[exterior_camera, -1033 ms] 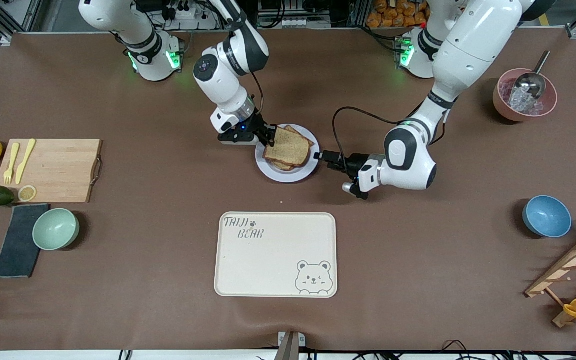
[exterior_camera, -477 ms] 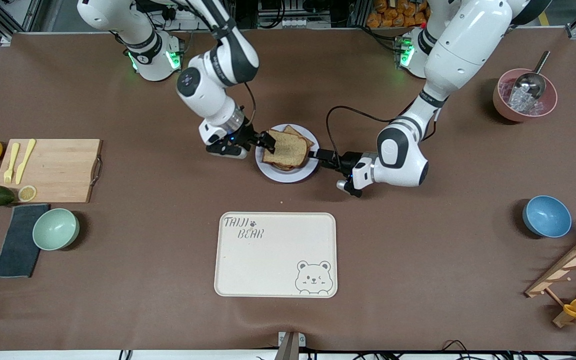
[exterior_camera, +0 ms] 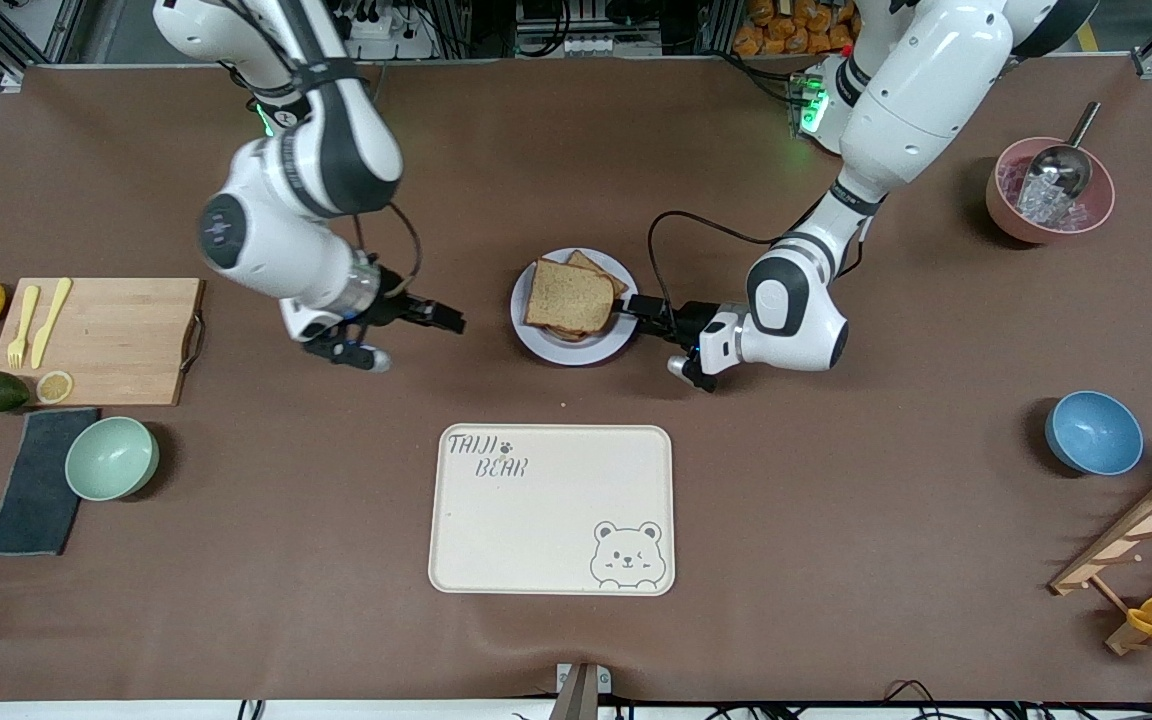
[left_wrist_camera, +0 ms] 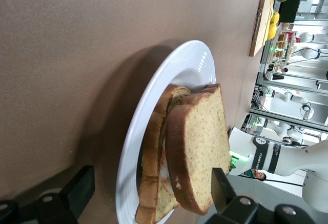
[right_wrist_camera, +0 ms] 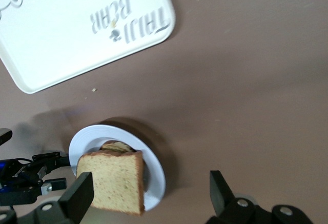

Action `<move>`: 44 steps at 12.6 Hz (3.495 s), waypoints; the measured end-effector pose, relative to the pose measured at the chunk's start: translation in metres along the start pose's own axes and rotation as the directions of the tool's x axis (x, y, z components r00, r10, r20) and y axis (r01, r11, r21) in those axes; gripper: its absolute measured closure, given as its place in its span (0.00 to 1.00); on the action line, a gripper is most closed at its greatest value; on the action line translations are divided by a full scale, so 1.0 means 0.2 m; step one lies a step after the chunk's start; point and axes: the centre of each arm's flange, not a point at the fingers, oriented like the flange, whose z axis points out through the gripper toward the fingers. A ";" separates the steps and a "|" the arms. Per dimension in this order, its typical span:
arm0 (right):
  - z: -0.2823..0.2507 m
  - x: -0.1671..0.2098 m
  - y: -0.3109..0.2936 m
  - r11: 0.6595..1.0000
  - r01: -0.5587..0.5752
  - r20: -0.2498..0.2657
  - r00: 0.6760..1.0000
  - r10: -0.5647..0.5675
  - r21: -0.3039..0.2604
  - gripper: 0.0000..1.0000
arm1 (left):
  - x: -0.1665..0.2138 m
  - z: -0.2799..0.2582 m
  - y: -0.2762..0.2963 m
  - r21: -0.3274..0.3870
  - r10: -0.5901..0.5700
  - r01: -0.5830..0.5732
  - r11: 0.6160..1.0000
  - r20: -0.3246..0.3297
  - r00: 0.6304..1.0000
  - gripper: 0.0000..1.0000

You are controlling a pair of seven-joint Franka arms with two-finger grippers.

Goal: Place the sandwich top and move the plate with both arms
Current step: 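Open and withdraw the right gripper while the left gripper holds the plate, then slide the plate onto the white bear tray with the left gripper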

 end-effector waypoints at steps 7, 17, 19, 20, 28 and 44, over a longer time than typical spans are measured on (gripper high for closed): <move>-0.43 0.30 0.70 1.000 0.012 0.039 0.999 -0.012 -0.005 0.00 | -0.02 0.04 -0.07 0.024 0.063 -0.063 0.998 -0.001 0.998 0.83; -0.98 0.53 1.08 0.984 0.108 0.066 0.993 -0.100 -0.140 0.00 | 0.05 -0.08 -0.04 -0.038 0.026 -0.030 0.999 -0.098 0.995 0.93; -1.07 0.54 1.13 0.974 0.162 0.061 0.986 -0.154 -0.159 0.00 | 0.11 -0.13 -0.01 -0.083 -0.009 -0.005 0.997 -0.167 0.986 0.93; -1.11 0.53 1.13 0.964 0.187 0.059 0.982 -0.178 -0.188 0.00 | 0.13 -0.15 0.01 -0.100 -0.024 0.004 0.995 -0.200 0.980 0.93; -1.59 0.17 0.97 0.956 0.180 -0.121 0.970 -0.212 -0.232 0.00 | 0.35 -0.37 0.26 -0.319 -0.154 0.012 0.948 -0.424 0.892 0.93; -1.74 0.07 0.87 0.941 0.162 -0.222 0.947 -0.233 -0.296 0.00 | 0.85 -0.22 -0.07 -0.277 -0.199 0.038 0.960 -0.580 0.790 0.93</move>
